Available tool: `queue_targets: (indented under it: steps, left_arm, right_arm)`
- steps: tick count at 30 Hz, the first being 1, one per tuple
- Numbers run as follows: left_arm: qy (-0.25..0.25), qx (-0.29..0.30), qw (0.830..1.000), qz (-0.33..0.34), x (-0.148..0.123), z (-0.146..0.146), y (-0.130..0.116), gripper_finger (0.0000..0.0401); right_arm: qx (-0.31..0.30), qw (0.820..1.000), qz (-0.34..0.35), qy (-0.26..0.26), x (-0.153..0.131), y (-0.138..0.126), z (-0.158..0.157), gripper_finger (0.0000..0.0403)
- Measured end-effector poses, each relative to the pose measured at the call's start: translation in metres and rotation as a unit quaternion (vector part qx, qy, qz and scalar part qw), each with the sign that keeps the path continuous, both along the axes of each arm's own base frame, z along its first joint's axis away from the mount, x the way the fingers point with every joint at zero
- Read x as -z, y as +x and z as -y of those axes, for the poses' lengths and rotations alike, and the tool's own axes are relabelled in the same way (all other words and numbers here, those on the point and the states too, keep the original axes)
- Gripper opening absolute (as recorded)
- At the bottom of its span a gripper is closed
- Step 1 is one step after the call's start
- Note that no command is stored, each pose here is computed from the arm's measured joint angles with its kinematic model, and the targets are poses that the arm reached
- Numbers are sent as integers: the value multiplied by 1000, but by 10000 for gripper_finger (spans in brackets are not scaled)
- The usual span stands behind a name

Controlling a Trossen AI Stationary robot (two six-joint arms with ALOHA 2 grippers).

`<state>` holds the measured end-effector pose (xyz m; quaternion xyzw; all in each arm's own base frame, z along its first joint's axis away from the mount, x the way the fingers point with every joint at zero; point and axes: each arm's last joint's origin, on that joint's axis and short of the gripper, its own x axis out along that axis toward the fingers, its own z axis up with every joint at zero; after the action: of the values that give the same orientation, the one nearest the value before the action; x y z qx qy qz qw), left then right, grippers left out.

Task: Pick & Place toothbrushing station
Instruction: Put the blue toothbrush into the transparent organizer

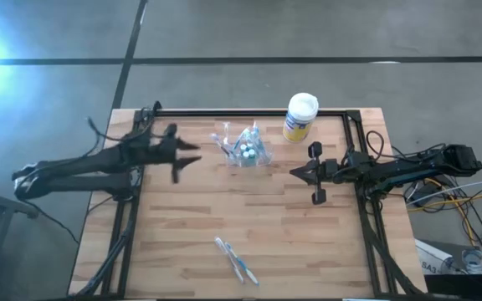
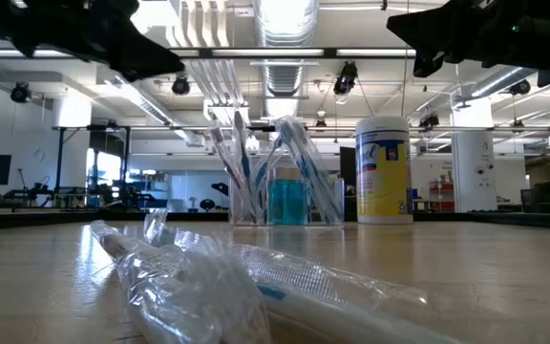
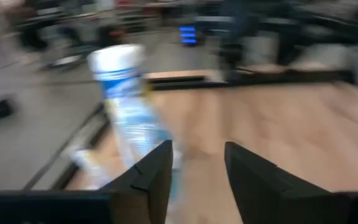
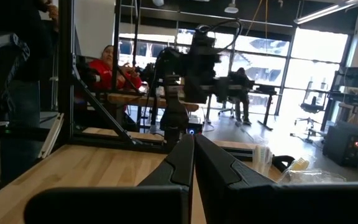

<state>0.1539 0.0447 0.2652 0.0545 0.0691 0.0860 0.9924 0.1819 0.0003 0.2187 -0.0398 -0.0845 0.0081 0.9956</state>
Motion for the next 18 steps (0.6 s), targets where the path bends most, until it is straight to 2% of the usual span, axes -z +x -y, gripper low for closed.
queue_targets:
  steps: [2,4,9,16,18]
  left_arm:
    - [15,59,998,-10,-1,8,-14,132]
    - [12,94,996,-8,-3,14,-26,101]
    - [-13,109,994,28,-8,22,-50,12]
    - [-17,144,982,124,3,29,-64,4]
    - [-35,143,983,109,17,28,-63,5]
  right_arm:
    - [0,1000,0,0,0,0,0,8]
    - [0,1000,0,0,0,0,0,8]
    - [0,1000,0,3,0,0,0,8]
    - [-1,1000,0,5,0,0,0,8]
    - [-1,1000,0,7,0,0,0,8]
